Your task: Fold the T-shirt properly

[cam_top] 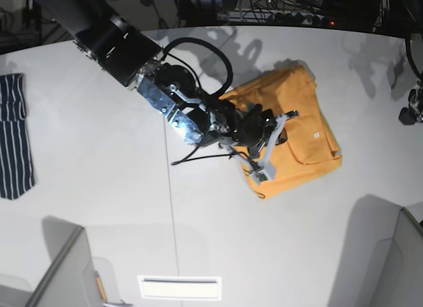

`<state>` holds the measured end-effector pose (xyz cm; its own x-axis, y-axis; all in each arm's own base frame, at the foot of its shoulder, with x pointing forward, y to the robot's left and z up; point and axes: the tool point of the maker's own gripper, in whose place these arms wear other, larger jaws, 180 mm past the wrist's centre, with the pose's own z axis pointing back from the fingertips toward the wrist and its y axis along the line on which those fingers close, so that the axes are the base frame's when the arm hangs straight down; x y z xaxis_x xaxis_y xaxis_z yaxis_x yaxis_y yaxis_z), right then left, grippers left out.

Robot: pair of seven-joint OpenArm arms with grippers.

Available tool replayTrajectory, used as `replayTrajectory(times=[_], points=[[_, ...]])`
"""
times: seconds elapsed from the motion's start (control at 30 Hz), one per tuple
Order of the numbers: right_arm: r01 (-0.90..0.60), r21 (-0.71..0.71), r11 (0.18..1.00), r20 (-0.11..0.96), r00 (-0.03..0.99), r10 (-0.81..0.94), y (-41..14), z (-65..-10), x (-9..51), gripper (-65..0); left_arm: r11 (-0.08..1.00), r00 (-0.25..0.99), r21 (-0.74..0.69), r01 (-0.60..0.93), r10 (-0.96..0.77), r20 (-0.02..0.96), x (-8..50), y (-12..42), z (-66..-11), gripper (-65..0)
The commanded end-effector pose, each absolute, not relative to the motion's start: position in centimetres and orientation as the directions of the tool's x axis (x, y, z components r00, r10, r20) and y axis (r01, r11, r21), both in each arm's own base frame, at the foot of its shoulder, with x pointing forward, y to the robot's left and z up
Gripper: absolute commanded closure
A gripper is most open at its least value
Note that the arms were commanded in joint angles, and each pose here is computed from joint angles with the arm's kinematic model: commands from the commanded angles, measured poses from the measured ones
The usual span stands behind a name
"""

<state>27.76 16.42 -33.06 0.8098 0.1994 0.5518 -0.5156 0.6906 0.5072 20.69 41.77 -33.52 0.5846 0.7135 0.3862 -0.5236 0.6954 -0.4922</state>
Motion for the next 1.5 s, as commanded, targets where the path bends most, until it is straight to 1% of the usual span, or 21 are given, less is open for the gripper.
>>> replayTrajectory(times=[0.0, 0.1, 0.17, 0.23, 0.33, 0.47, 0.5, 0.53, 0.6, 0.63, 0.7, 0.73, 0.77, 0.87, 0.97, 1.03, 1.07, 1.13, 1.23, 1.37, 1.47], points=[[-0.537, 0.501, 0.678, 0.596, 0.783, 0.179, 16.9, -31.5, 28.8, 0.0, 0.767, 0.615, -0.466, -0.440, 0.636, 0.466, 21.8, 41.6, -31.1, -32.1], [-0.534, 0.503, 0.680, 0.594, 0.785, 0.177, 16.7, -31.7, 28.7, 0.0, 0.857, 0.683, -0.412, -0.309, 0.501, 0.531, 21.0, 38.0, -30.6, -16.0], [-0.528, 0.497, 0.689, 0.588, 0.788, 0.180, 16.2, -32.1, 28.7, 0.0, 0.881, 0.698, -0.410, -0.236, 0.447, 0.559, 20.5, 35.4, -30.5, -8.6], [-0.517, 0.484, 0.706, 0.578, 0.795, 0.185, 15.0, -33.0, 28.8, 0.0, 0.880, 0.694, -0.434, -0.194, 0.435, 0.573, 20.2, 33.1, -30.7, -0.5], [-0.478, 0.490, 0.729, 0.568, 0.809, 0.149, 13.1, -33.5, 29.0, 0.0, 0.845, 0.680, -0.497, -0.198, 0.484, 0.551, 19.9, 30.9, -31.7, 0.0], [-0.390, 0.492, 0.778, 0.565, 0.823, 0.055, 8.3, -33.8, 30.1, 0.0, 0.799, 0.638, -0.569, -0.195, 0.544, 0.545, 21.0, 29.2, -32.0, 0.0], [-0.368, 0.489, 0.791, 0.566, 0.824, 0.033, 7.0, -33.9, 30.3, 0.0, 0.792, 0.630, -0.578, -0.196, 0.553, 0.546, 21.2, 29.1, -32.0, -1.2], [-0.344, 0.487, 0.802, 0.564, 0.826, 0.012, 5.7, -34.0, 30.4, 0.0, 0.786, 0.625, -0.588, -0.192, 0.560, 0.544, 21.4, 28.7, -32.0, -8.2], [-0.308, 0.479, 0.822, 0.566, 0.824, -0.021, 3.3, -34.1, 30.3, 0.0, 0.774, 0.613, -0.606, -0.183, 0.572, 0.546, 22.0, 28.3, -31.9, -27.2], [-0.294, 0.471, 0.831, 0.566, 0.824, -0.029, 2.2, -34.2, 30.1, 0.0, 0.766, 0.605, -0.617, -0.180, 0.581, 0.545, 22.3, 27.9, -31.9, -38.3], [-0.269, 0.462, 0.845, 0.560, 0.828, -0.042, 0.6, -34.6, 29.6, 0.0, 0.742, 0.592, -0.644, -0.186, 0.608, 0.529, 22.8, 27.5, -32.3, -54.6], [-0.258, 0.461, 0.849, 0.557, 0.829, -0.051, 0.1, -34.7, 29.4, 0.0, 0.726, 0.585, -0.661, -0.191, 0.625, 0.517, 23.1, 27.4, -32.6, -60.9], [-0.246, 0.459, 0.854, 0.551, 0.833, -0.056, -0.4, -35.0, 29.2, 0.0, 0.704, 0.578, -0.682, -0.199, 0.646, 0.498, 23.5, 27.3, -33.0, -65.0], [-0.225, 0.459, 0.860, 0.539, 0.839, -0.068, -1.1, -35.5, 28.7, 0.0, 0.636, 0.594, -0.738, -0.227, 0.691, 0.413, 24.5, 26.2, -35.4, -65.0], [-0.227, 0.451, 0.863, 0.537, 0.841, -0.059, -1.3, -35.7, 28.5, 0.0, 0.590, 0.643, -0.772, -0.238, 0.691, 0.330, 25.2, 24.0, -37.6, -65.0], [-0.226, 0.452, 0.863, 0.535, 0.843, -0.060, -1.3, -35.7, 28.5, 0.0, 0.566, 0.655, -0.785, -0.251, 0.697, 0.292, 25.6, 23.0, -38.7, -65.0], [-0.226, 0.452, 0.863, 0.535, 0.843, -0.060, -1.3, -35.7, 28.5, 0.0, 0.549, 0.645, -0.789, -0.276, 0.714, 0.271, 25.7, 23.0, -39.2, -65.0], [-0.225, 0.454, 0.862, 0.534, 0.844, -0.060, -1.3, -35.8, 28.4, 0.0, 0.496, 0.612, -0.789, -0.363, 0.765, 0.200, 25.7, 23.0, -40.5, -64.2], [-0.226, 0.456, 0.861, 0.533, 0.844, -0.062, -1.2, -35.7, 28.4, 0.0, 0.468, 0.586, -0.781, -0.414, 0.793, 0.164, 26.1, 22.4, -41.2, -63.7], [-0.227, 0.462, 0.857, 0.534, 0.843, -0.065, -0.9, -35.6, 28.4, 0.0, 0.482, 0.612, -0.777, -0.406, 0.774, 0.161, 26.7, 20.6, -41.7, -63.0], [-0.236, 0.468, 0.852, 0.545, 0.836, -0.068, -0.7, -35.1, 28.3, 0.0, 0.467, 0.622, -0.765, -0.443, 0.775, 0.112, 26.6, 19.6, -42.4, -62.5]])
